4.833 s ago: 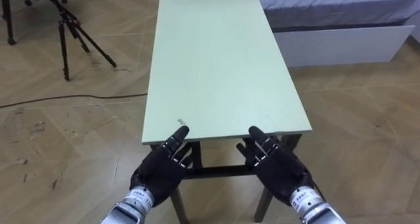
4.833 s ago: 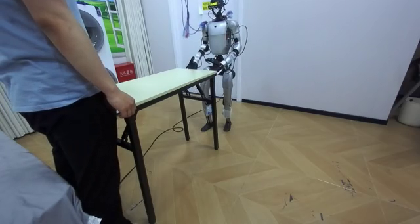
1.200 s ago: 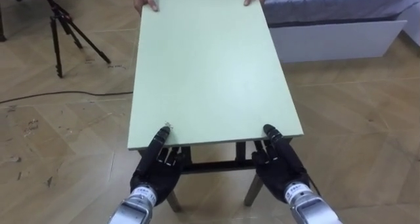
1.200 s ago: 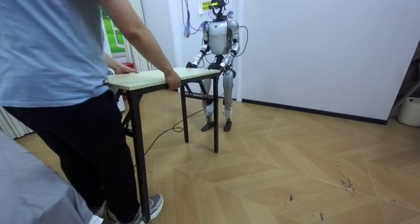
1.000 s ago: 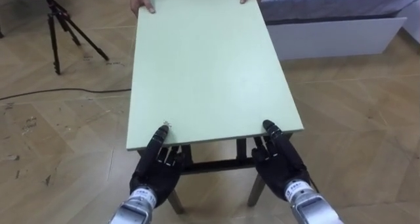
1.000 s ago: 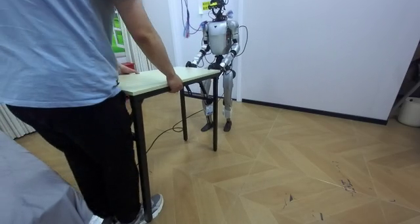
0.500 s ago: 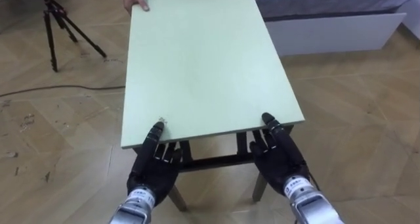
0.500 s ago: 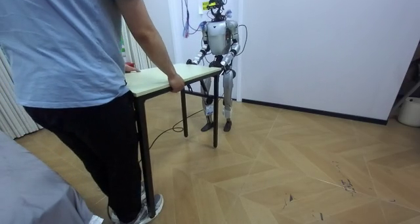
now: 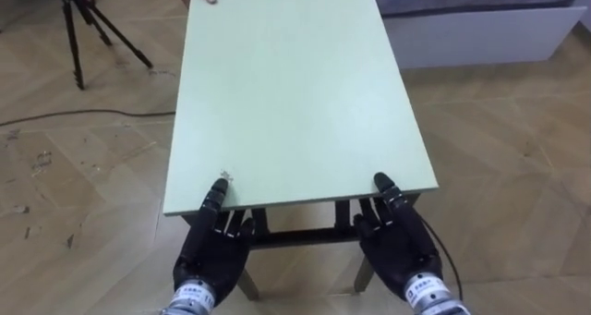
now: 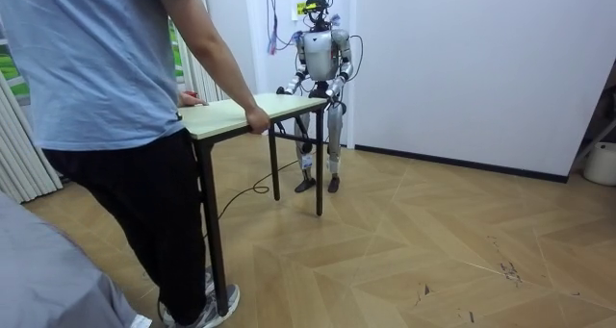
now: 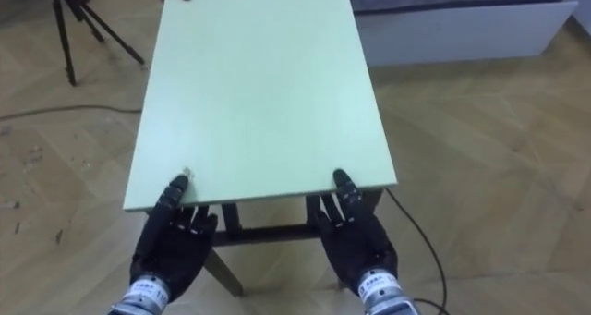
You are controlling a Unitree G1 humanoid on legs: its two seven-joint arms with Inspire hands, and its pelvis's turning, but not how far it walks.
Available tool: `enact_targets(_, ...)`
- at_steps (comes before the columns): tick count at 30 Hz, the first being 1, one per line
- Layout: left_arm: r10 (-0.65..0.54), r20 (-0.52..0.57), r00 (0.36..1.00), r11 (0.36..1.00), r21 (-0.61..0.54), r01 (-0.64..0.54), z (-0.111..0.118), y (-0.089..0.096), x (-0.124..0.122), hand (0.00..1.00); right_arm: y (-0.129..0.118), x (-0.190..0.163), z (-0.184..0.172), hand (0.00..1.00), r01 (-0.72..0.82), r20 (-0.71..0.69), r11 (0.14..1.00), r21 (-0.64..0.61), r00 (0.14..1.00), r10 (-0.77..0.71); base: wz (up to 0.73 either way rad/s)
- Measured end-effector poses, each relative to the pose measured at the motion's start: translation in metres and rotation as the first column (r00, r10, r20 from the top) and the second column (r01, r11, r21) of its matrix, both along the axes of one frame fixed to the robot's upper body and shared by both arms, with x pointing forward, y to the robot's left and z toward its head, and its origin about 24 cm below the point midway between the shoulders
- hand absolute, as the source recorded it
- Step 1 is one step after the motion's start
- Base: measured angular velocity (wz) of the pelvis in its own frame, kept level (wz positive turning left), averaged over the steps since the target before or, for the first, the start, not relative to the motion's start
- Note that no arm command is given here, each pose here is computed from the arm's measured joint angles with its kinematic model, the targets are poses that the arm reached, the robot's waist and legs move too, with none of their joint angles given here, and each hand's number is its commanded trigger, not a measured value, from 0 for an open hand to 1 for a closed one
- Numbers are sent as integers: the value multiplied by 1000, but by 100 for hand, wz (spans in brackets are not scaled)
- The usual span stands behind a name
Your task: Move table with human
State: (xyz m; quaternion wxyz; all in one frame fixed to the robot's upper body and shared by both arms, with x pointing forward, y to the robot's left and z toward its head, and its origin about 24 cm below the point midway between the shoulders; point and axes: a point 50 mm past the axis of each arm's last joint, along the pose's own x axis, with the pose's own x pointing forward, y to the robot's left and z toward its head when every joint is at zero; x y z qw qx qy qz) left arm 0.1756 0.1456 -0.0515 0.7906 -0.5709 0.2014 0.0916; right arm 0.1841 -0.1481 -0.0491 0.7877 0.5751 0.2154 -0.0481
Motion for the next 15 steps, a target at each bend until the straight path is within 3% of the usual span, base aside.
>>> enact_targets(15, -26, 49, 998, 1000, 12, 25, 2, -6, -1, 100, -5, -8, 2, 100, 19, 46, 1000, 9, 999, -20, 3)
